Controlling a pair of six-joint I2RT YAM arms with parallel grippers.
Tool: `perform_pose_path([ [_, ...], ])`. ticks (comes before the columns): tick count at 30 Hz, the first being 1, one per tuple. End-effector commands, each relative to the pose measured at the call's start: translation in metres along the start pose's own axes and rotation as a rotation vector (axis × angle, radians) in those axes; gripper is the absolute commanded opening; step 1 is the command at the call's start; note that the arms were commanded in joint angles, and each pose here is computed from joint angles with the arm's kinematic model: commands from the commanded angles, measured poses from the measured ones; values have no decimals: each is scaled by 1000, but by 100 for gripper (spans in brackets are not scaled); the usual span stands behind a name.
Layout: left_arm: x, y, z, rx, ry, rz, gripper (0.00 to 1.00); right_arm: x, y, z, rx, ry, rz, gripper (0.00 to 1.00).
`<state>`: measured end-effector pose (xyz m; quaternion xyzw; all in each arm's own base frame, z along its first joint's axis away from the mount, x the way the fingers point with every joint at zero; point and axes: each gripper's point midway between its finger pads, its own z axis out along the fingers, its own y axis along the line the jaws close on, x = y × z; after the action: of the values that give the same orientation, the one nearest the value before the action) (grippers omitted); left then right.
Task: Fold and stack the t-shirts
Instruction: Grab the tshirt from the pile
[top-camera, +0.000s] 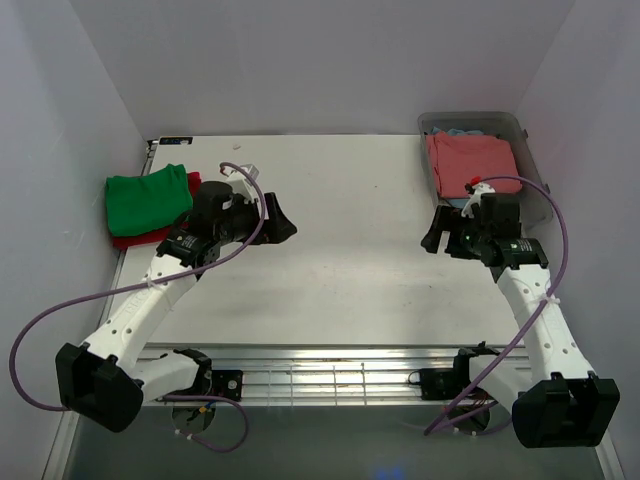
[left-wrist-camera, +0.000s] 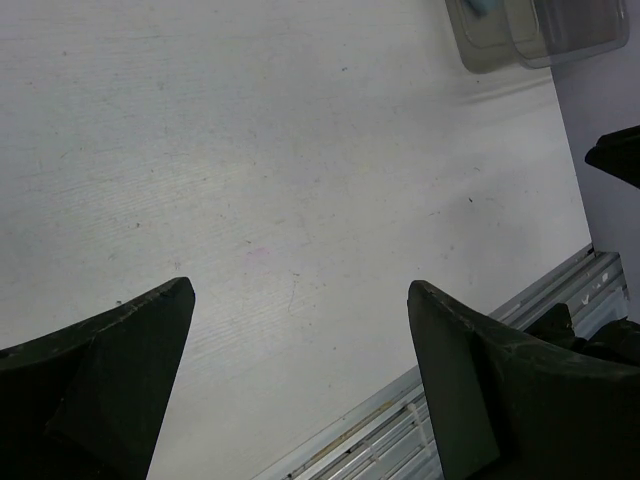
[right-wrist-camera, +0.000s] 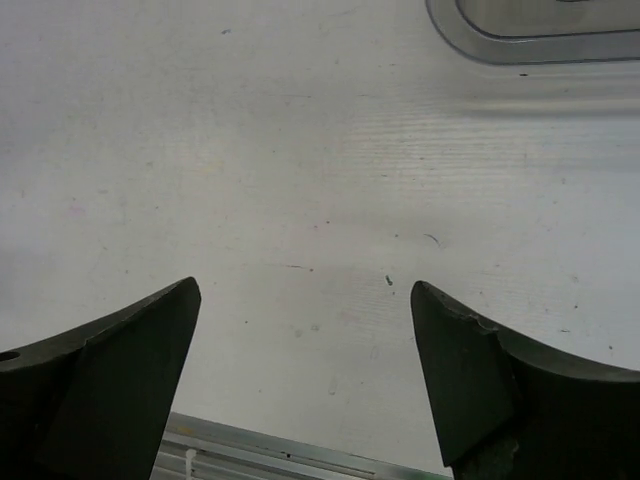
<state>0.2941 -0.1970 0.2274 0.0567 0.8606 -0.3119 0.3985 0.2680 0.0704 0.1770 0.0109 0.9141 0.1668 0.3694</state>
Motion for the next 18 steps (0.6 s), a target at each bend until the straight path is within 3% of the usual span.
perform_pose_path([
  [1, -4, -7, -19, 27, -70, 31, 98, -37, -30, 12, 176, -96, -12, 91],
  [2, -5, -10, -25, 43, -92, 29, 98, -60, -47, 7, 293, -156, -14, 90],
  [5, 2, -10, -35, 40, -108, 5, 98, -107, -73, 23, 429, -232, -25, 91],
  [7, 11, 0, -37, 5, -108, -1, 98, -136, -79, 32, 453, -283, -40, 97],
  [8, 17, 4, -39, -13, -95, -8, 98, -138, -89, 50, 483, -245, -35, 100],
  [9, 20, 8, -44, -32, -105, -12, 98, -165, -87, 48, 483, -289, -34, 86],
  [11, 27, 12, -48, -49, -98, -22, 98, -172, -95, 79, 491, -236, -40, 73],
  [12, 30, 13, -53, -47, -112, -22, 98, -195, -93, 79, 491, -271, -45, 54],
  [13, 31, 14, -56, -53, -122, -23, 98, -197, -96, 87, 502, -252, -54, 47],
  [18, 36, 16, -69, -53, -167, -14, 98, -204, -114, 142, 517, -156, -81, 34],
])
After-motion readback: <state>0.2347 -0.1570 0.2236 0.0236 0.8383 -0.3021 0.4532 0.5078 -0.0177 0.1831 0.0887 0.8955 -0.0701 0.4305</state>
